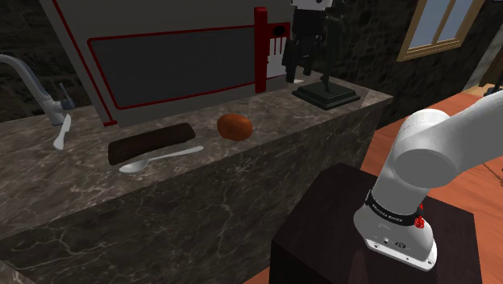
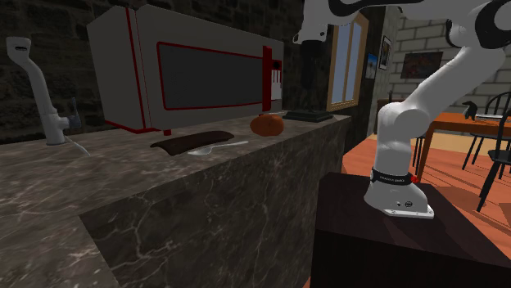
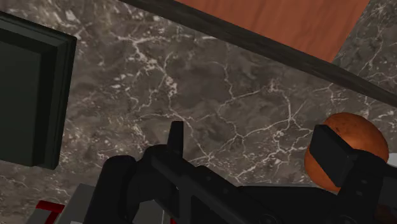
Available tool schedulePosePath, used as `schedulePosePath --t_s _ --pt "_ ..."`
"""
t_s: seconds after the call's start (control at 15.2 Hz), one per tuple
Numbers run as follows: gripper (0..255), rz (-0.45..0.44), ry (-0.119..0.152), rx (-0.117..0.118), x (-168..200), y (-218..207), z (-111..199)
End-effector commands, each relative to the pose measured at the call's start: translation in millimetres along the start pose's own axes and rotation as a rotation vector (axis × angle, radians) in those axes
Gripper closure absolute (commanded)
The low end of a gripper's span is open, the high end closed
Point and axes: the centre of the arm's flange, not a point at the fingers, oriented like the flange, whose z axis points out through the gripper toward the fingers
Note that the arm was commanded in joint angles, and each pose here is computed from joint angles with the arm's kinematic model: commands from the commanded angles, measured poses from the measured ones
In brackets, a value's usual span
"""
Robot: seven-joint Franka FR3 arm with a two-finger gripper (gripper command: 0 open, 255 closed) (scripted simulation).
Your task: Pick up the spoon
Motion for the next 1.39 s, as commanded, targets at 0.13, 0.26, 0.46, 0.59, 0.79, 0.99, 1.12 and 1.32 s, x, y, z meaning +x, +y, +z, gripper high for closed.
schedulePosePath --t_s 0.13,0.26,0.46,0.59,0.79,0.99,1.12,1.32 --pt "0 -0.066 -0.013 -0.015 23 -18 4" --pt "0 -0.132 -0.026 -0.029 44 -38 8" --pt "0 -0.231 -0.046 -0.051 73 -70 16" --pt "0 -0.297 -0.060 -0.066 90 -93 22" --pt "0 -0.396 -0.079 -0.087 114 -129 32" --pt "0 -0.495 -0.099 -0.109 133 -167 43" --pt "0 -0.561 -0.113 -0.124 144 -193 51" --pt "0 -0.660 -0.132 -0.146 156 -234 64"
